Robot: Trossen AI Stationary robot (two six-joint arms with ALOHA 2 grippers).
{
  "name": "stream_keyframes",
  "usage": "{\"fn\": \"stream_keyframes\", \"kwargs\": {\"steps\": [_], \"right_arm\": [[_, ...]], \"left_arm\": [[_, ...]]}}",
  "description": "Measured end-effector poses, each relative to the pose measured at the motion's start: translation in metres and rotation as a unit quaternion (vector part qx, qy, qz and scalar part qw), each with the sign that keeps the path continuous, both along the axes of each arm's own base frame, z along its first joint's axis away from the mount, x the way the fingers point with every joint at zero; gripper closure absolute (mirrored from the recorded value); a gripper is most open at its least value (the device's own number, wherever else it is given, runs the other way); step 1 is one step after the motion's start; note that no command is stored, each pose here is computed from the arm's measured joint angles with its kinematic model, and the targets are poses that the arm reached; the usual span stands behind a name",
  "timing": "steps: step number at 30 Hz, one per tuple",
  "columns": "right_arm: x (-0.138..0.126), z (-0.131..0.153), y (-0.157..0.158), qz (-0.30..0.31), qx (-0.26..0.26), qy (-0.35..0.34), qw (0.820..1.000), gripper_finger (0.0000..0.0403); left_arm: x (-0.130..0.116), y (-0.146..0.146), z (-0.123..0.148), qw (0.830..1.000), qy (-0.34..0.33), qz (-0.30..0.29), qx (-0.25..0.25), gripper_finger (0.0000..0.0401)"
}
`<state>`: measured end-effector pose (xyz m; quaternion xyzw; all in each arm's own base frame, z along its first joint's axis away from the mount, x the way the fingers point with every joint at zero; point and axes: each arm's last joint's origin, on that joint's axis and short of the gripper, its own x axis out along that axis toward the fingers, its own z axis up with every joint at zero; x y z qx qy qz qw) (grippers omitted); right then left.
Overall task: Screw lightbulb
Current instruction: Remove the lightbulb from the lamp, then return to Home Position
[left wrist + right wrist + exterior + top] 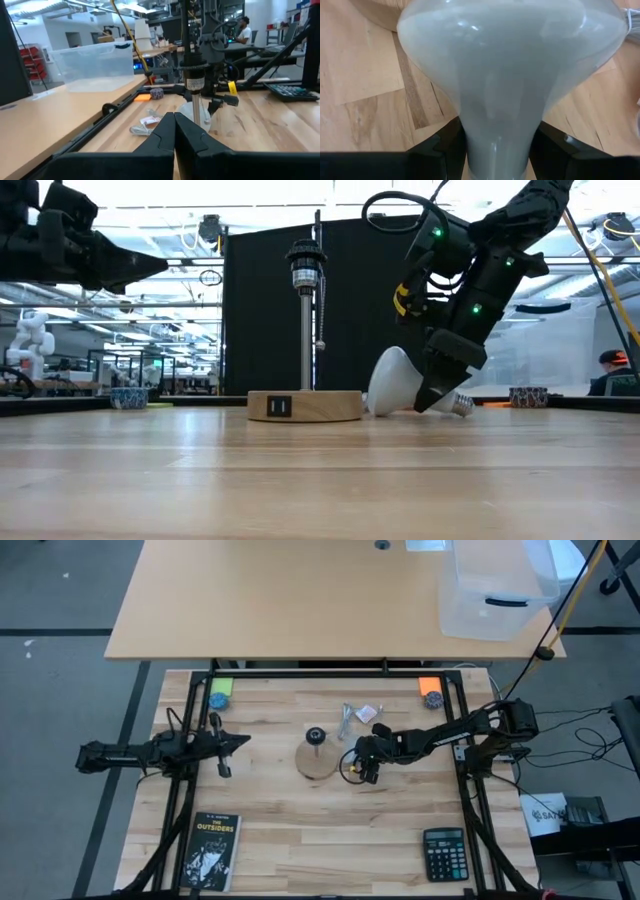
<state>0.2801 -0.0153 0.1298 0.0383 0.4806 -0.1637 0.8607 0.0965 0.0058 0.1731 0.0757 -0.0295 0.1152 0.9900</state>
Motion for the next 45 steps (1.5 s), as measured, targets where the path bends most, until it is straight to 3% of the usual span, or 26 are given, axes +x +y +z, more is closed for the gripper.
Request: {"fn": "stream_keyframes", "kwargs": {"steps": [15,25,29,33,36,39,45], "right_arm": [[0.001,0.000,0.000,0.009,0.009,-0.003,1.000,0.0221],[-0.004,0.022,0.001,0.005,0.016,-0.043,0.999,0.0137],[-0.008,0.037,0.001,0.024,0.000,-0.063,0.998,0.0108],[-0.015,0.061,0.001,0.048,-0.040,-0.104,0.993,0.0103],[-0.025,0.085,0.000,0.062,-0.080,-0.166,0.981,0.0119],[-0.042,0.100,0.000,0.078,-0.108,-0.234,0.963,0.0164],[-0.086,0.099,0.002,0.085,-0.140,-0.327,0.931,0.0322]], "left_arm": [[0.000,0.000,-0.001,1.000,0.004,-0.002,-0.008,0.0401],[0.000,0.000,-0.001,1.000,0.004,-0.002,-0.010,0.0401],[0.000,0.000,-0.001,1.000,0.004,-0.004,-0.010,0.0401],[0.000,0.000,-0.001,1.000,0.004,-0.005,-0.010,0.0401],[0.000,0.000,-0.001,1.000,0.004,-0.006,-0.010,0.0401],[0.000,0.000,-0.001,1.000,0.003,-0.006,-0.010,0.0401],[0.000,0.000,-0.001,1.000,0.003,-0.007,-0.010,0.0401]]}}
